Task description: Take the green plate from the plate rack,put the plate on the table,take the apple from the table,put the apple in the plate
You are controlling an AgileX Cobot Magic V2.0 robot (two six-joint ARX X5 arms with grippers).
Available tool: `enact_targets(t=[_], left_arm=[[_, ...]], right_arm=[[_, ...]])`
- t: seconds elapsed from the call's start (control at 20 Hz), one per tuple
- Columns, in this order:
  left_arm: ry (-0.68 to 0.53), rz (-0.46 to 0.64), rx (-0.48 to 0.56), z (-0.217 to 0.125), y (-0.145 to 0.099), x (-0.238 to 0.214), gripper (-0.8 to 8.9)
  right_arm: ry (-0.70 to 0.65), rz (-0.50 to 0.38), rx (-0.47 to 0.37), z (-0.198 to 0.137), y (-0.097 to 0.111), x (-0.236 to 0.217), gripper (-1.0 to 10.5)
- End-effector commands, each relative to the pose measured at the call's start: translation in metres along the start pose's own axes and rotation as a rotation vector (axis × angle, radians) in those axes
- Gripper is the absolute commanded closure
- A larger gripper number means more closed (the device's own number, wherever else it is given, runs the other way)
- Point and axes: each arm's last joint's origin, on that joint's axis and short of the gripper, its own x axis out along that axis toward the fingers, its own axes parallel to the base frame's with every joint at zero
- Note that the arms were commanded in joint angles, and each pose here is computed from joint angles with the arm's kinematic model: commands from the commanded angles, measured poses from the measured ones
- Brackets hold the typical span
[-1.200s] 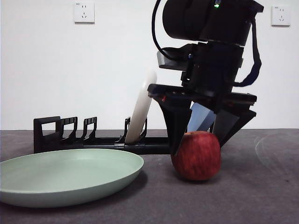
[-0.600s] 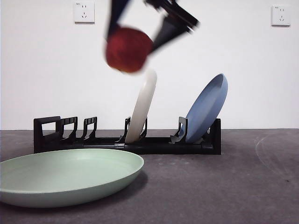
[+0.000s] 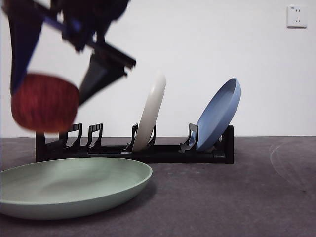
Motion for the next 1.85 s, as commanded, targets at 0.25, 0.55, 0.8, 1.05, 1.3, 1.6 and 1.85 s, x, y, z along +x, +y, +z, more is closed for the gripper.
enact_targets(t=[0.25,0.55,0.8,1.05,1.3,1.6,1.85], left_arm=[[-0.001,0.003,-0.007,-0.001,0.0,0.0,4.68],[-0.001,0.003,-0.007,-0.001,0.0,0.0,4.68],[-0.001,0.003,-0.007,-0.001,0.0,0.0,4.68],[-0.001,0.003,-0.007,-0.001,0.0,0.0,4.68],[-0.001,0.003,-0.007,-0.001,0.0,0.0,4.68],[-0.001,0.003,-0.007,-0.001,0.0,0.0,4.68],[-0.011,0.075,-0.011,-0.001,0.002,0.0,4.68]], right_arm=[[0.113,-0.113,-0.032,-0.012,-0.01,0.037,9.6],[0.174,-0.186,-0.043,-0.019,-0.02,0.065,9.6],[0.181,-0.192,-0.039,-0.02,-0.022,0.068,7.8],[0.181,-0.191,-0.036,-0.02,-0.022,0.068,4.6],[0.188,-0.194,-0.034,-0.018,-0.023,0.065,4.3],[0.222,-0.166,-0.054,0.01,-0.018,0.019,4.4],[0.169,-0.221,-0.116,0.035,-0.017,-0.06,4.4]])
